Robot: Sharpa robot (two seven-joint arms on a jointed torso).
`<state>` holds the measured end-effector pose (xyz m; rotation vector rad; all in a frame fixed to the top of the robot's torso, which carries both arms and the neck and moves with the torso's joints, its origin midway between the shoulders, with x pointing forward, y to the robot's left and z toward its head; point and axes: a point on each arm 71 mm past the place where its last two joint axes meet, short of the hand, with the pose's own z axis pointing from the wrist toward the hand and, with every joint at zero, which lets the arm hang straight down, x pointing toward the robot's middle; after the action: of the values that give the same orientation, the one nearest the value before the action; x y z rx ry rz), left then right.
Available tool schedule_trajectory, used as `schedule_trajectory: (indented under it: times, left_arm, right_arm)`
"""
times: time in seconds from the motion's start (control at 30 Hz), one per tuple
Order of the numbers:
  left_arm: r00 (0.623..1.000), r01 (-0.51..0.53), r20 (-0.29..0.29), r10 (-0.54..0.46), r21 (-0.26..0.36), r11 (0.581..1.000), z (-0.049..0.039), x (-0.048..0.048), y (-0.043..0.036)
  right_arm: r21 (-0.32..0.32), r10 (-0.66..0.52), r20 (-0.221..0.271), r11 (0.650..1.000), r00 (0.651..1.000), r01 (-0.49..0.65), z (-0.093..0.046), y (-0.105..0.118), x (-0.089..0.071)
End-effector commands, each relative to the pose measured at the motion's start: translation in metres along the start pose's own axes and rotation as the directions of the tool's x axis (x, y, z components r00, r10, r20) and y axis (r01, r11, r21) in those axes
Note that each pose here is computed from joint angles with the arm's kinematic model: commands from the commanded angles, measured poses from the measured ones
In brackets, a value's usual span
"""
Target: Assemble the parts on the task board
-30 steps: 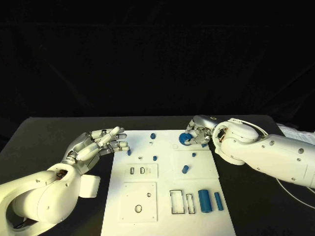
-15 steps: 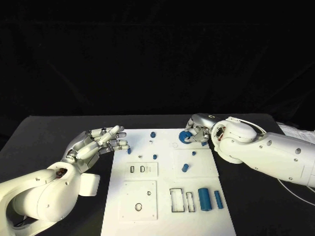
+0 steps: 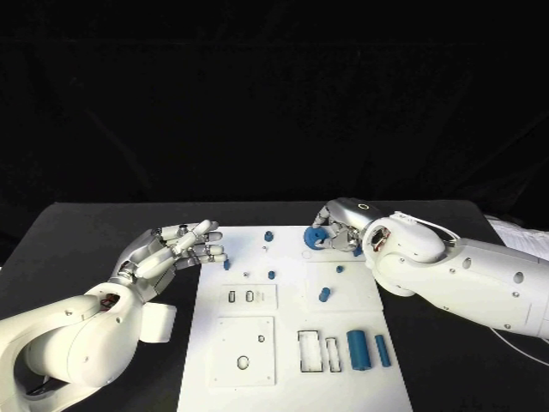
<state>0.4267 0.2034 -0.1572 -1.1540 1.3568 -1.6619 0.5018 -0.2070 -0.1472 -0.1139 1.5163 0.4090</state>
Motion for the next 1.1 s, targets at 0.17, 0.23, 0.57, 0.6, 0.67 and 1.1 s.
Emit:
schedule_trajectory:
  times: [0.17,0.23,0.57,0.6,0.67,1.1]
  left_arm:
    - [1.0,0.012,-0.023,-0.012,0.005,1.0,0.0006,0.0032,-0.0006]
    - [1.0,0.013,-0.024,-0.013,0.004,1.0,0.0007,0.0035,-0.0005]
    - [1.0,0.015,-0.028,-0.015,0.003,1.0,0.0013,0.0051,-0.0001]
    - [1.0,0.015,-0.028,-0.015,0.003,1.0,0.0013,0.005,-0.0001]
    - [1.0,0.015,-0.028,-0.015,0.003,1.0,0.0013,0.005,-0.0001]
    - [1.0,0.014,-0.027,-0.014,0.003,1.0,0.0012,0.0047,-0.0002]
  right_arm:
    - [-0.094,0.028,0.101,0.995,0.994,-0.018,0.004,0.038,-0.007]
    - [-0.107,0.03,0.099,0.994,0.995,-0.02,0.006,0.045,-0.006]
    - [-0.166,0.032,0.038,0.986,0.999,-0.025,0.017,0.081,0.011]
    - [-0.167,0.029,0.028,0.986,0.999,-0.024,0.018,0.083,0.014]
    - [-0.171,0.026,0.009,0.985,1.0,-0.024,0.019,0.086,0.019]
    - [-0.152,-0.003,-0.047,0.988,0.999,-0.004,0.025,0.089,0.035]
